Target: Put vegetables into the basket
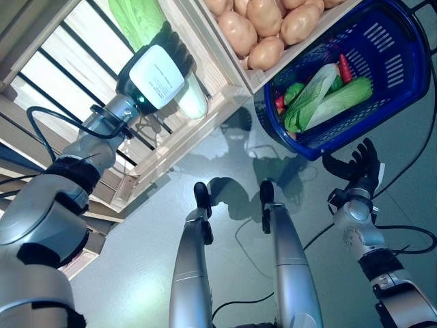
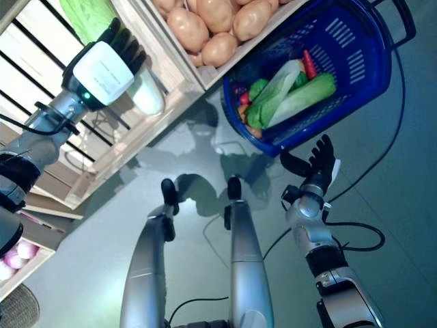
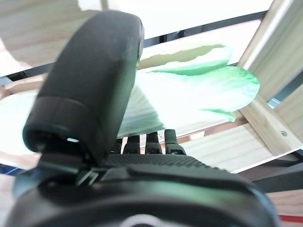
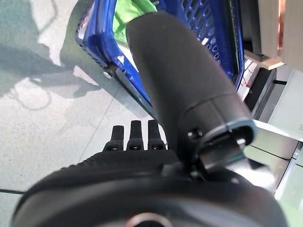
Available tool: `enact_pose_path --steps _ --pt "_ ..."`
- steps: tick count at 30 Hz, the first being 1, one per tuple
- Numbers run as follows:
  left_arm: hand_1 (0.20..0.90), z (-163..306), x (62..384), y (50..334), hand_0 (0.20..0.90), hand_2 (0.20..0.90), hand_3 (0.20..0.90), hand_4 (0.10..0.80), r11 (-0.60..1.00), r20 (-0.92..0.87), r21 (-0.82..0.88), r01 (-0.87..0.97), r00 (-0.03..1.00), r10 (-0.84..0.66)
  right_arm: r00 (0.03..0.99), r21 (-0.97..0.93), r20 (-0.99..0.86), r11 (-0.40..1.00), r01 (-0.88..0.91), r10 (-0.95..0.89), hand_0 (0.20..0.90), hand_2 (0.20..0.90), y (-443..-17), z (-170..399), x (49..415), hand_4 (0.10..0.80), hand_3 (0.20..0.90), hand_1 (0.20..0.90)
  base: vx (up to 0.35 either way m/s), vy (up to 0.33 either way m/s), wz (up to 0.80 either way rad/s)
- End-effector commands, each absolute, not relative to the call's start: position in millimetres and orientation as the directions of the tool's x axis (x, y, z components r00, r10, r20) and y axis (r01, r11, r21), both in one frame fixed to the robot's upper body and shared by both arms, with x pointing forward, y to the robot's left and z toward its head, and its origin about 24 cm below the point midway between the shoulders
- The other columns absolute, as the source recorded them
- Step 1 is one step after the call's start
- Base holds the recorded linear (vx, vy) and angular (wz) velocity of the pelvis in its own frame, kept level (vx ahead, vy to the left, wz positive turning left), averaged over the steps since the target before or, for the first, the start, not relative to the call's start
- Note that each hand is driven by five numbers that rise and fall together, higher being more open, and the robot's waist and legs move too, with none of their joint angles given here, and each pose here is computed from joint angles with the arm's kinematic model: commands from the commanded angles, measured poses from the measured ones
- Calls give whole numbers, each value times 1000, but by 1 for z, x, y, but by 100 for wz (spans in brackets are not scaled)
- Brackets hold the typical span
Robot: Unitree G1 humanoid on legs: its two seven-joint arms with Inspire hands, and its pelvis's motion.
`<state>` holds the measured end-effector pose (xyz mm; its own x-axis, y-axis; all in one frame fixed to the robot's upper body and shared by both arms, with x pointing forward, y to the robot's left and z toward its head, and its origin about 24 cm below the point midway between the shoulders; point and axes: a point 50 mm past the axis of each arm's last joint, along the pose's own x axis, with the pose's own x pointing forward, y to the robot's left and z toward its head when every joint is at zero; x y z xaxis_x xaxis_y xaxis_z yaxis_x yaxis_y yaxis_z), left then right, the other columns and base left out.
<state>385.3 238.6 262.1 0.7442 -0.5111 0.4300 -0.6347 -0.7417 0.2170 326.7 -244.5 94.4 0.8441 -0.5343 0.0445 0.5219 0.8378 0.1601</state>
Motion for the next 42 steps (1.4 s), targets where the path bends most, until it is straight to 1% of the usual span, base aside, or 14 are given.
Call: enact_pose_path --steps 1,2,3,17,21,23,26,30,34,36,42 --pt "900 316 374 257 900 900 900 800 -756 651 176 -630 651 -391 809 187 191 830 525 -555 900 900 -260 127 321 800 900 900 0 0 0" --pt "533 315 373 258 533 533 533 555 -757 652 177 -629 651 -389 809 187 192 830 525 -555 900 900 -260 127 321 800 900 900 0 0 0" --pt "300 315 373 258 300 300 300 400 -757 652 176 -629 651 -389 810 186 193 831 524 -554 900 900 -260 128 320 800 900 900 0 0 0" --pt "300 313 372 263 300 300 300 400 -766 653 175 -619 655 -380 806 189 219 835 517 -549 900 900 -261 134 320 800 900 900 0 2 0" --pt "300 314 371 264 300 300 300 400 -765 651 167 -622 653 -389 805 191 229 836 514 -548 900 900 -261 136 320 800 900 900 -6 -8 0" --pt "300 315 371 261 300 300 300 400 -764 632 147 -629 654 -416 807 196 234 839 507 -542 900 900 -260 137 319 800 900 900 -32 -35 0" --pt "300 317 369 258 300 300 300 400 -741 647 125 -660 620 -444 812 203 229 842 500 -537 900 900 -258 136 320 800 900 900 -18 -24 0" --pt "300 327 360 252 300 300 300 400 -654 689 47 -755 499 -526 819 204 227 848 488 -526 900 900 -253 133 317 800 900 900 -7 -46 1" --pt "300 334 353 250 300 300 300 400 -631 688 18 -775 468 -555 823 202 226 852 483 -521 900 900 -253 130 315 800 900 900 -9 -28 0" --pt "300 337 347 247 300 300 300 400 -596 698 -20 -803 415 -583 831 199 219 857 475 -511 900 900 -252 129 314 800 900 900 -25 -39 -1" --pt "300 339 333 246 300 300 300 400 -498 733 -28 -866 321 -599 842 190 206 865 465 -498 900 900 -250 119 311 800 900 900 -4 -12 1"
